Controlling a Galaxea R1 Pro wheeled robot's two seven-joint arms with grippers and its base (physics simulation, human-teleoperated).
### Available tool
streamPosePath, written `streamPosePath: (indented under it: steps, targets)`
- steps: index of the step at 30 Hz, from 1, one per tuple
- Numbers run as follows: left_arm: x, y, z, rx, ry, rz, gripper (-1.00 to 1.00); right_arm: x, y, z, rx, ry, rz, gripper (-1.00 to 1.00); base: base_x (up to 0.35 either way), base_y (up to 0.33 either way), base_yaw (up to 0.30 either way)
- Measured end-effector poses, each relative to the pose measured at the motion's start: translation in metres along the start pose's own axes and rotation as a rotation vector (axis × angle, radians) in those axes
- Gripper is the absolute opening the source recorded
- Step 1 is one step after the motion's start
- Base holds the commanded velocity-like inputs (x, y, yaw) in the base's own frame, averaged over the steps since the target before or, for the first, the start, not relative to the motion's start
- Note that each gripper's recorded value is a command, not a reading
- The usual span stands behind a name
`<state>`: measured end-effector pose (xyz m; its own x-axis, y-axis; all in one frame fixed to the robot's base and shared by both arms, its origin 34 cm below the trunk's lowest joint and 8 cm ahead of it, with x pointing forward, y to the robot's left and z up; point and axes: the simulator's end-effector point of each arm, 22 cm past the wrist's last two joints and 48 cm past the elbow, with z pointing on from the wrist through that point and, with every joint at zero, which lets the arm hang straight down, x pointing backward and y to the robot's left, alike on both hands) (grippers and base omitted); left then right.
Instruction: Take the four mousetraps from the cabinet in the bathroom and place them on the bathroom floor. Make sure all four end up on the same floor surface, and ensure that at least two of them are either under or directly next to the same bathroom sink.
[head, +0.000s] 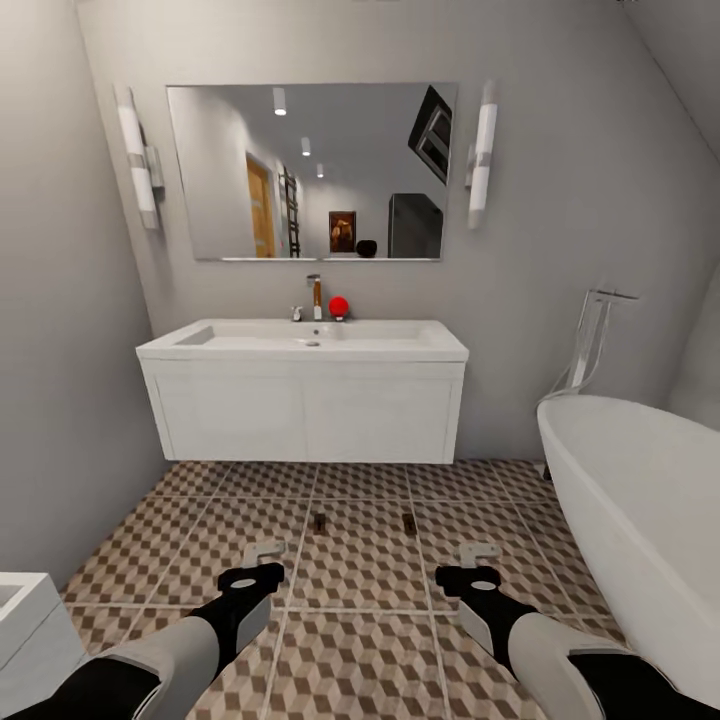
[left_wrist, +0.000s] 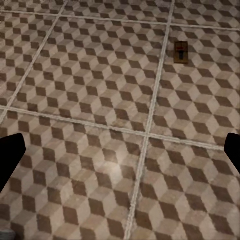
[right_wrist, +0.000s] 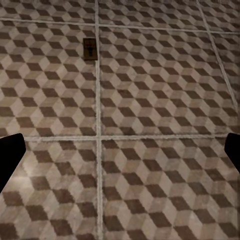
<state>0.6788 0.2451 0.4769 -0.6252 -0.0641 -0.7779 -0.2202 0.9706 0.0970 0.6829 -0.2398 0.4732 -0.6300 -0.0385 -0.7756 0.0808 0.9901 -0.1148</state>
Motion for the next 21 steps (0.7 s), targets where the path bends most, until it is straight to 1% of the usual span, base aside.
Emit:
streamPosePath:
  steps: [9,21]
  targets:
    - [-0.014,0.002,-0.009,-0.002,0.007,0.001,1.0,0.004,-0.004,-0.01,0.002,0.025,-0.006,1.0,0.0,0.0,0.0]
    - [-0.024,0.006,-0.021,-0.008,0.035,0.01,1.0,-0.004,-0.006,-0.024,0.001,0.044,-0.009,1.0,0.0,0.0,0.0]
